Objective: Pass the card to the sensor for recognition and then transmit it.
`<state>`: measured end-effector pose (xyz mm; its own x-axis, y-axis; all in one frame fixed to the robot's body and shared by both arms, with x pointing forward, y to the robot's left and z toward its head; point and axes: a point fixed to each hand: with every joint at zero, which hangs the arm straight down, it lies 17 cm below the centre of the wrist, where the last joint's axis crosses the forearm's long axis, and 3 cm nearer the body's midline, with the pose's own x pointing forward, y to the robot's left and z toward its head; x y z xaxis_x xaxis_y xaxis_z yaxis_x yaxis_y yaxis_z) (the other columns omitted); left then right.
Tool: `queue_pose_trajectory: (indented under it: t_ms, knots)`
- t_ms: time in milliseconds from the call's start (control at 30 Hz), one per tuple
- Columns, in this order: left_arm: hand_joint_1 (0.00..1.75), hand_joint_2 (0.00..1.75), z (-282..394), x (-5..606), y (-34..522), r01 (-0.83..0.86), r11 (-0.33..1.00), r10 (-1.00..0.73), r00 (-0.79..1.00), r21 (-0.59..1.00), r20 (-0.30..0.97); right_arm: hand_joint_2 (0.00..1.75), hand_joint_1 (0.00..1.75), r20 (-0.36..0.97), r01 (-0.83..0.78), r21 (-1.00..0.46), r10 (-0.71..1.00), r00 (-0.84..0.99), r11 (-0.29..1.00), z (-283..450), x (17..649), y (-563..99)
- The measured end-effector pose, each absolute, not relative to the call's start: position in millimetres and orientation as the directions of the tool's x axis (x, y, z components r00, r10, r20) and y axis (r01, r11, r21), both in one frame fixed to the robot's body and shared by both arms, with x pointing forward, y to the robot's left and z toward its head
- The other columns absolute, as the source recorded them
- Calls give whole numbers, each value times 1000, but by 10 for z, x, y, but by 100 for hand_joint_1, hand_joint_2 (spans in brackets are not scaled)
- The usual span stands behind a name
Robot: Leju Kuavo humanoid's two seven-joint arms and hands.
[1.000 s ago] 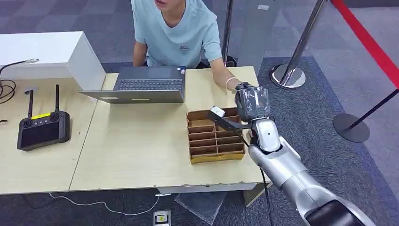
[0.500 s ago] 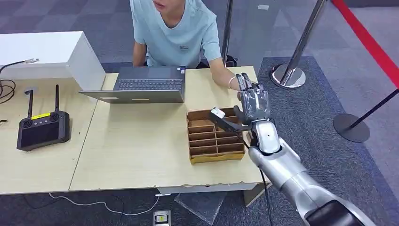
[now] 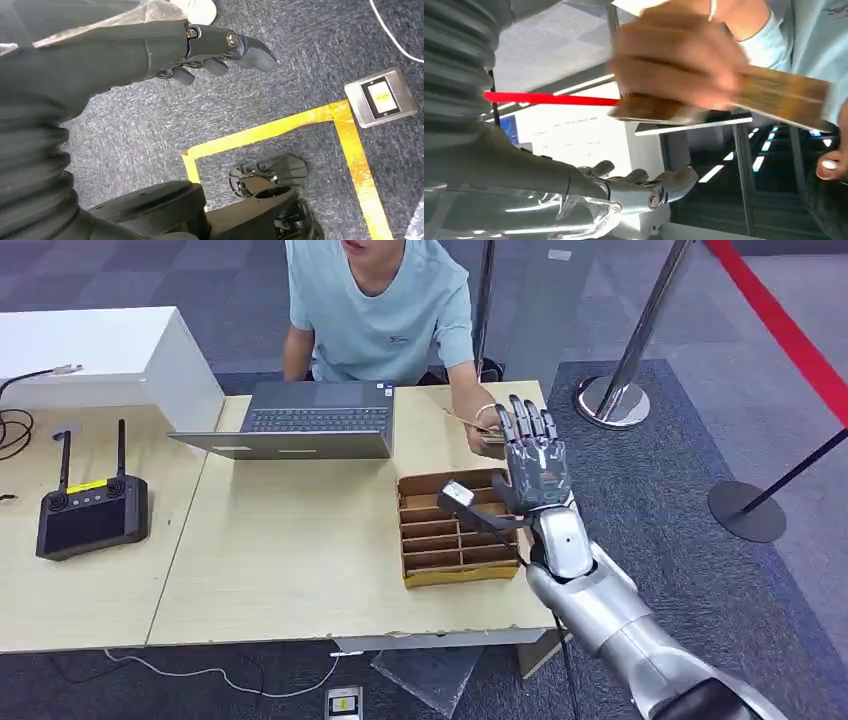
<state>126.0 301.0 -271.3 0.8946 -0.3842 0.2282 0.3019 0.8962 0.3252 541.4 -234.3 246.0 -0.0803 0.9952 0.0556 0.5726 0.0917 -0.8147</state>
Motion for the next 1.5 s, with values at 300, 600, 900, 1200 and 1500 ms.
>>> queue_pose_trajectory:
  t_ms: [300,600,900,1200,1500]
  knots:
    - [0,175,-2714,1248,3018,297,896,-382,895,328,231,175,0,69,613,-777,988,-139,141,2640,5236,-2246]
    - [0,175,-2707,1275,3028,292,897,-380,894,333,238,175,0,109,623,-762,984,-140,173,2873,5164,-2275]
    - [0,175,-2694,1328,3044,282,896,-375,894,342,246,175,0,124,655,-733,983,-137,184,3071,5120,-2402]
    - [0,175,-2691,1330,3042,263,903,-359,897,341,259,175,0,109,656,-735,985,-134,171,3083,5127,-2433]
    - [0,175,-2722,1203,3008,269,907,-351,907,324,230,175,0,91,652,-742,987,-131,155,3121,5104,-2457]
